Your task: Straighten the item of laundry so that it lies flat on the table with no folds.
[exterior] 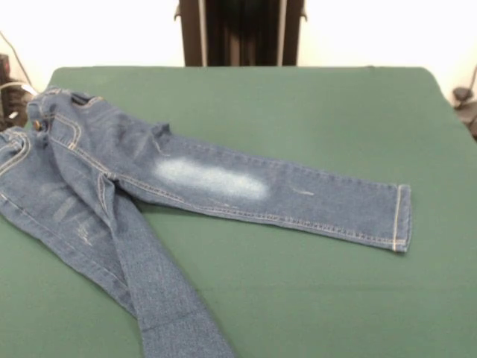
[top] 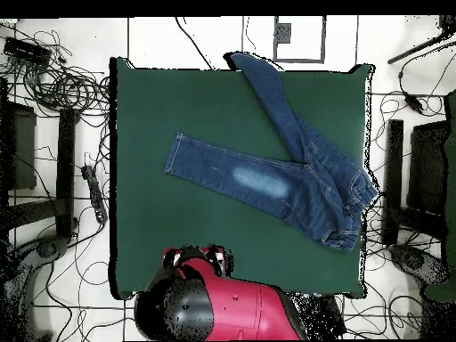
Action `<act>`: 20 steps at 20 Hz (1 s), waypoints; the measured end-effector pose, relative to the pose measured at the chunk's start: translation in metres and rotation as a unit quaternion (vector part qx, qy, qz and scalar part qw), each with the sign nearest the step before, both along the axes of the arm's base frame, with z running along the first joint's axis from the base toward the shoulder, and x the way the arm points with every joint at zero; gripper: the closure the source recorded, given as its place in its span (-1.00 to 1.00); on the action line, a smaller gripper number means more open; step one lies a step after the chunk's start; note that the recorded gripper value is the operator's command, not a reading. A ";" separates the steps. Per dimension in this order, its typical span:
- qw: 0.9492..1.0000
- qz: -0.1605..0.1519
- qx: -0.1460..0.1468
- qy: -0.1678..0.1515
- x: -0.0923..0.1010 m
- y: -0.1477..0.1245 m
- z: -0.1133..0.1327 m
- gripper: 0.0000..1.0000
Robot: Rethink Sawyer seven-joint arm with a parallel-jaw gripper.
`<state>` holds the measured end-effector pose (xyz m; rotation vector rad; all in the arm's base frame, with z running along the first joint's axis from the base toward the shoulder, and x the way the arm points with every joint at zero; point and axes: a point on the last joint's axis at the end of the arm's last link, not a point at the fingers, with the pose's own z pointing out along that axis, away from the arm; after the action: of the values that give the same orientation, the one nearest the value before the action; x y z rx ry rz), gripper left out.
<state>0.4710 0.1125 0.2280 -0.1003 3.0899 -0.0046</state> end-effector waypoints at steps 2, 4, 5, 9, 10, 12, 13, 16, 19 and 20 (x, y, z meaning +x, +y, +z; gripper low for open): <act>1.000 0.001 0.000 0.002 0.000 0.000 -0.002 -1.00; 1.000 0.001 0.000 0.007 -0.002 0.000 -0.006 -1.00; 1.000 0.001 0.001 0.012 -0.003 0.000 -0.009 -1.00; 1.000 0.002 0.003 0.029 -0.006 0.001 -0.022 -1.00; 0.999 0.004 0.002 0.034 -0.007 0.001 -0.026 -1.00; 0.999 0.006 0.002 0.042 -0.010 0.002 -0.032 -1.00; 0.999 0.010 0.001 0.051 -0.013 0.002 -0.039 -1.00; 0.998 0.017 -0.001 0.064 -0.018 0.003 -0.052 -1.00; 0.998 0.019 0.000 0.067 -0.020 0.004 -0.061 -1.00; 0.998 0.019 0.000 0.067 -0.020 0.004 -0.066 -1.00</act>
<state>0.4507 0.1168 0.1620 -0.1670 3.2218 0.0044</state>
